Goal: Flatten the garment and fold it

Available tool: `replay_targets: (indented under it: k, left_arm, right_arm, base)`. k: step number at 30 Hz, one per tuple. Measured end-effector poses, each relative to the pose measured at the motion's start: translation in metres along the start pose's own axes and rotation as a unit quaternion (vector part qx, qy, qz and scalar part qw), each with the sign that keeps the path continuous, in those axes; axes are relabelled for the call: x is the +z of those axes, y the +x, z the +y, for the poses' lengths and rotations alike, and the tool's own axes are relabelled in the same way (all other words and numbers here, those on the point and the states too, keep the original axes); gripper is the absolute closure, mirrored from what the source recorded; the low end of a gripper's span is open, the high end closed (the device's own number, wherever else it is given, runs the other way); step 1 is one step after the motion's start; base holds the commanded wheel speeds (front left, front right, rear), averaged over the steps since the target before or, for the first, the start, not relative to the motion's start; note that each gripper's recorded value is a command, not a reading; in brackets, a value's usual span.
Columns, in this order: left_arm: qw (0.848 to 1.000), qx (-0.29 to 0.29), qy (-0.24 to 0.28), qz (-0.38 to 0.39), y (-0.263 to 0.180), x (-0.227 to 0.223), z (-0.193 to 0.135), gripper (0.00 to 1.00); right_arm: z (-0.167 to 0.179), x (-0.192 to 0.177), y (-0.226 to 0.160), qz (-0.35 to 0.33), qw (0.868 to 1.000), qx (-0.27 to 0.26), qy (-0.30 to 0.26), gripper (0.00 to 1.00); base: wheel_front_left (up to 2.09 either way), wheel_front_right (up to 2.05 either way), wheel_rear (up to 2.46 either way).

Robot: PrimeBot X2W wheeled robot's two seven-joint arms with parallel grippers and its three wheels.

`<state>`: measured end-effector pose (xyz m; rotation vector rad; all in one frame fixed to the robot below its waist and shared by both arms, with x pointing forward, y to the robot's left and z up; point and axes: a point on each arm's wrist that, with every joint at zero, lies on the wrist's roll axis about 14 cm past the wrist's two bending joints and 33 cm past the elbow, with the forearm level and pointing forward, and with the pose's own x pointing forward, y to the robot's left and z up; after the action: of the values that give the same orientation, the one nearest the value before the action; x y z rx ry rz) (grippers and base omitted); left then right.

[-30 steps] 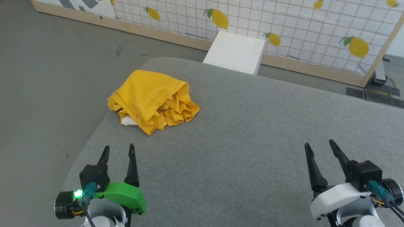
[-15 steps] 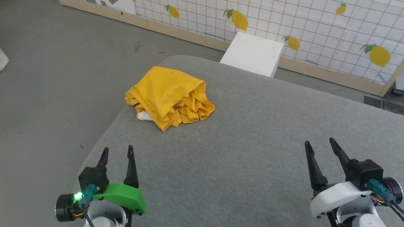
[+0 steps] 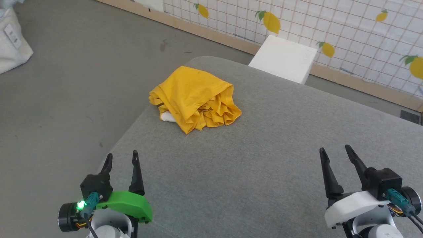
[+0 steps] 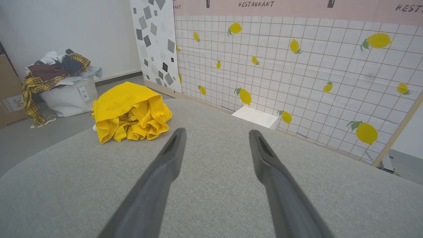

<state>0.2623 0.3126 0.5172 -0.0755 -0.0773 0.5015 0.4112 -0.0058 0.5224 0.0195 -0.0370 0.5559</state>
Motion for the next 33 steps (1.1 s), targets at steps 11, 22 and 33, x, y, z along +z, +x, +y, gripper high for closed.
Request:
replay_targets:
  k: [11, 22, 33]
  left_arm:
    - [0.999, 0.033, 0.0, -0.003, -0.009, 0.0, 0.021, 0.0]
    - [0.998, 0.061, -0.007, -0.013, -0.015, 0.004, 0.039, 0.0]
    - [0.998, 0.056, -0.007, -0.022, 0.0, 0.014, 0.04, 0.0]
  right_arm:
    - [0.017, -0.002, 0.01, -0.003, 1.0, 0.025, 0.009, 0.0]
    - [0.031, -0.001, 0.021, -0.011, 0.999, 0.046, 0.016, 0.0]
    - [0.036, -0.007, 0.032, -0.01, 0.998, 0.056, 0.027, 0.0]
  base:
    - [0.0, 0.0, 0.0]
    - [0.0, 0.0, 0.0]
    - [0.0, 0.0, 0.0]
